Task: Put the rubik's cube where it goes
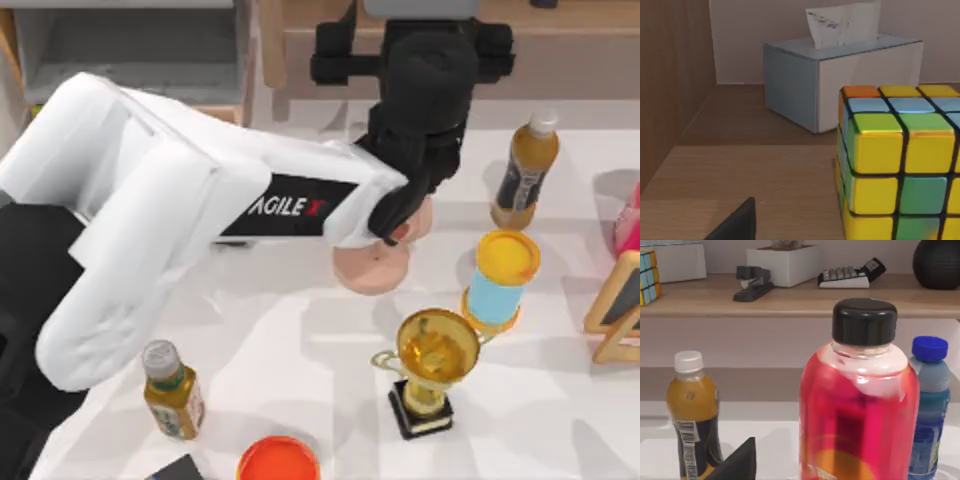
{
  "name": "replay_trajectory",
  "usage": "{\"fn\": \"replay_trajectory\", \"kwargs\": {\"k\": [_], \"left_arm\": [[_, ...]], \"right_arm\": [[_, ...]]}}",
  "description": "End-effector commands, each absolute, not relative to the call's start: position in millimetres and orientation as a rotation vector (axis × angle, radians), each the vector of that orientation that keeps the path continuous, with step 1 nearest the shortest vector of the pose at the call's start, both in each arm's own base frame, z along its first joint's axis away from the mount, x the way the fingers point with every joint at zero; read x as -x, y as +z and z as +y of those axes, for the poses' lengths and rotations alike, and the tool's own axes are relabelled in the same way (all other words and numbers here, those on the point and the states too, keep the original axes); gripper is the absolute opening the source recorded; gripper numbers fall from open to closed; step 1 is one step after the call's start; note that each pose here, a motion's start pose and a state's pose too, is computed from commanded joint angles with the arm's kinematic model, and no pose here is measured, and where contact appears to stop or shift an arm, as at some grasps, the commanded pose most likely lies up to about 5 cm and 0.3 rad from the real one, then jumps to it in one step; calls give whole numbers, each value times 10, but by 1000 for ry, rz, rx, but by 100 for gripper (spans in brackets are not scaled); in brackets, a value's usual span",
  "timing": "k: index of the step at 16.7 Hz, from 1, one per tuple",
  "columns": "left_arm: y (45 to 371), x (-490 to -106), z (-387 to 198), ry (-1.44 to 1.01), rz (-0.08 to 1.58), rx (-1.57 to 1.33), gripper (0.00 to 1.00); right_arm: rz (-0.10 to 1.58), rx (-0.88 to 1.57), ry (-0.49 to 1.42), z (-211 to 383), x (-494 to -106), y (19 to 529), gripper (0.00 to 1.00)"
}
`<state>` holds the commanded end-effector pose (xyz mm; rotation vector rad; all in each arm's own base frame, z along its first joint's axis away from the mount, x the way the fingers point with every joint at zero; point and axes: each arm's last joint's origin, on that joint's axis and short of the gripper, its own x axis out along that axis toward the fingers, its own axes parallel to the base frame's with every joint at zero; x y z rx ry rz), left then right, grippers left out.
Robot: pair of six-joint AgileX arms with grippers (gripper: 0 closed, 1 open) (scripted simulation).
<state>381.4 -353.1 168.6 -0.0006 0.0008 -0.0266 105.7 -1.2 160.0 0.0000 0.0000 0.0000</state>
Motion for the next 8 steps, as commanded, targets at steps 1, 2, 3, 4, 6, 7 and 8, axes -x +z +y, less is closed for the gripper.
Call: {"fn": "replay_trajectory", "kwargs": {"k": [1, 2, 3, 4, 6, 7, 8], "left_arm": [[1597, -3815, -3603, -24, 0, 1, 100], [1532, -3816, -3650, -22, 0, 0, 100], [1494, -3816, -3676, -21, 0, 0, 100], [1482, -3816, -3683, -20, 0, 0, 100], [1482, -3816, -3683, -20, 0, 0, 100], [1482, -3816, -3683, -20, 0, 0, 100], [1473, -3830, -3660, -17, 4, -4, 100]], "right_arm": [[0, 0, 0, -12, -1057, 1600, 100], [0, 0, 0, -12, -1057, 1600, 100], [0, 0, 0, -12, -1057, 1600, 100], [0, 0, 0, -12, -1057, 1600, 100], [0, 0, 0, -12, -1057, 1600, 100], [0, 0, 0, -12, -1057, 1600, 100], [0, 0, 0, -12, -1057, 1600, 100]]}}
